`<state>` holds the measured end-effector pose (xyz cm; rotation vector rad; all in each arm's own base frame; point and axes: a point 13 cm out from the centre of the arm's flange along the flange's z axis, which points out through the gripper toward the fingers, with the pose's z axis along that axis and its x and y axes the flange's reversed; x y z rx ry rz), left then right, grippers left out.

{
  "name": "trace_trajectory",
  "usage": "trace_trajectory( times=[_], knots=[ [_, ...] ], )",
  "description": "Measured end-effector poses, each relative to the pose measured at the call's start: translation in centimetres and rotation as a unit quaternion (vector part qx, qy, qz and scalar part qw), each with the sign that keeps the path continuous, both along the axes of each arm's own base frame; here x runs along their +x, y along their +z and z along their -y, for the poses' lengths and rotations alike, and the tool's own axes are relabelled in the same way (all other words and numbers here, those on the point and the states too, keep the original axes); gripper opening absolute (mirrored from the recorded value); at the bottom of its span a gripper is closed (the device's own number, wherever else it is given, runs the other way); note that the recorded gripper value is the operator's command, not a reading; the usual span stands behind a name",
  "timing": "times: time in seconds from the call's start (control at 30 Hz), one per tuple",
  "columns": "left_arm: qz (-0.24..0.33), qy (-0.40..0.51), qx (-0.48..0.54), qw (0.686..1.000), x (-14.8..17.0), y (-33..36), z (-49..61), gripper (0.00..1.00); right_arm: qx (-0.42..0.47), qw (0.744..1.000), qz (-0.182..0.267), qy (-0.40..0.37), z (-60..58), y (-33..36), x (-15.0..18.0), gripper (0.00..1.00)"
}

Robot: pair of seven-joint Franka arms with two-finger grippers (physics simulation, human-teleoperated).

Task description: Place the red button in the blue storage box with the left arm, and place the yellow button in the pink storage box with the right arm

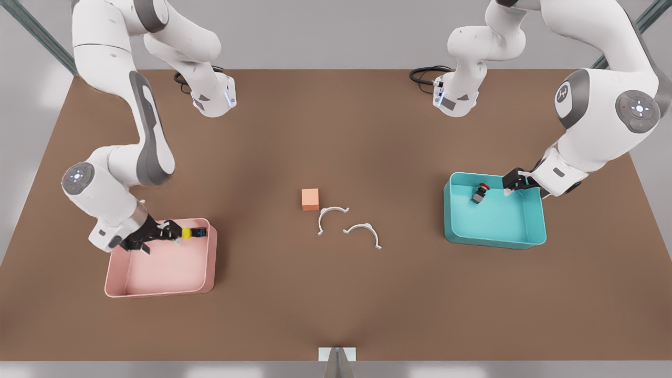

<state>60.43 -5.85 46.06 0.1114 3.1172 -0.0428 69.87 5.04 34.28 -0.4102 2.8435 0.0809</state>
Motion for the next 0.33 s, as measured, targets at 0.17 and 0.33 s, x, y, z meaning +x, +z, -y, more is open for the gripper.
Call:
trace_trajectory(
  times=[0.17,0.33],
  knots=[
    [-0.002,0.006,0.0,1.0,-0.1,0.0,0.0,1.0,-0.03,0.999,-0.014,-0.011,0.0,12.2,-3.0,1.0],
    [-0.003,0.011,0.0,1.0,-0.1,0.0,0.0,1.0,-0.031,0.996,-0.081,-0.037,1.0,10.6,-1.9,1.0]
  ],
)
